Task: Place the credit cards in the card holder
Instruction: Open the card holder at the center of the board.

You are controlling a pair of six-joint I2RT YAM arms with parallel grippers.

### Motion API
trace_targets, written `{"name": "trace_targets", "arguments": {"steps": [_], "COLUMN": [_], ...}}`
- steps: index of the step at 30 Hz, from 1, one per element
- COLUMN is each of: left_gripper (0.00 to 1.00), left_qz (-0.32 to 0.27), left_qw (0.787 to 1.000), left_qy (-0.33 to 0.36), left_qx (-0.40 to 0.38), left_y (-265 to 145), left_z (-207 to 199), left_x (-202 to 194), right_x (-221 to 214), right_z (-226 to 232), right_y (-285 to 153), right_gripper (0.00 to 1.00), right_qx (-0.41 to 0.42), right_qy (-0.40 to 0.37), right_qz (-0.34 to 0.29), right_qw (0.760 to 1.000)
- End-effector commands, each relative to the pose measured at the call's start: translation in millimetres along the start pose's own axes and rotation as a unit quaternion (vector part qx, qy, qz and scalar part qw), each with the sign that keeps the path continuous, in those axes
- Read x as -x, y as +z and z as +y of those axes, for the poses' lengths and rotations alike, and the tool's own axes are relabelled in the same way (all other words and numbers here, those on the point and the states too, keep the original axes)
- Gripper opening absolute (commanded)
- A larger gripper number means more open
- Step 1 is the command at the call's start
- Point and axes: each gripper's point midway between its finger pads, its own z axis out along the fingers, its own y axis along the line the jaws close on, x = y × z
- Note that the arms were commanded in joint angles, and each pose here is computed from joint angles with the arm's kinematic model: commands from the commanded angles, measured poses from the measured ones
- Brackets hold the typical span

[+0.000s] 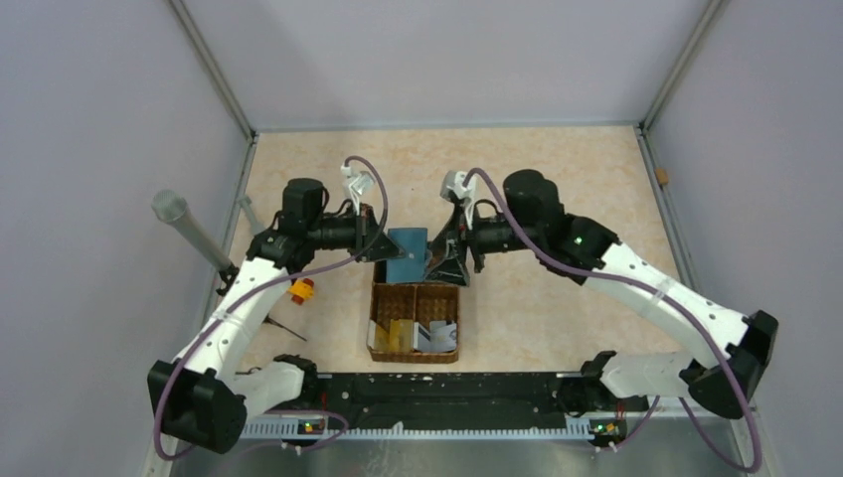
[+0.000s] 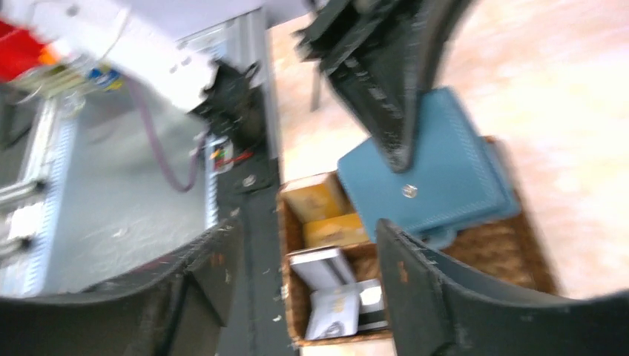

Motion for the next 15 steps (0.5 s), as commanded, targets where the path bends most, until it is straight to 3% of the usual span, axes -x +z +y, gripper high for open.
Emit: {"name": "trace_targets", "arguments": {"steps": [1, 4, 9, 15], "left_gripper": [0.00, 0.00, 0.00, 0.00], "left_qz": [-0.108, -0.138, -0.157, -0.153], "left_qw": [0.986, 0.982, 0.980, 0.982], "left_qy": [0.104, 0.116, 0.113, 0.104], "left_qx": [0.071, 0.059, 0.046, 0.037], "left_y": [-20, -23, -22, -20], "left_z": [-3, -11, -15, -16], "left_x": [45, 49, 52, 50], "right_x": [53, 54, 42, 37], "right_z": [-38, -59, -81, -76], "right_y": [-28, -32, -12, 27], "right_gripper": [0.73, 0.78, 0.78, 0.78], "right_qx": [-0.170, -0.223, -0.249, -0.195], "right_qy": [0.006, 0.050, 0.127, 0.134], "right_qz": [-0.137, -0.178, -0.183, -0.163], "right_qw": [0.976, 0.957, 0.943, 0.958]}}
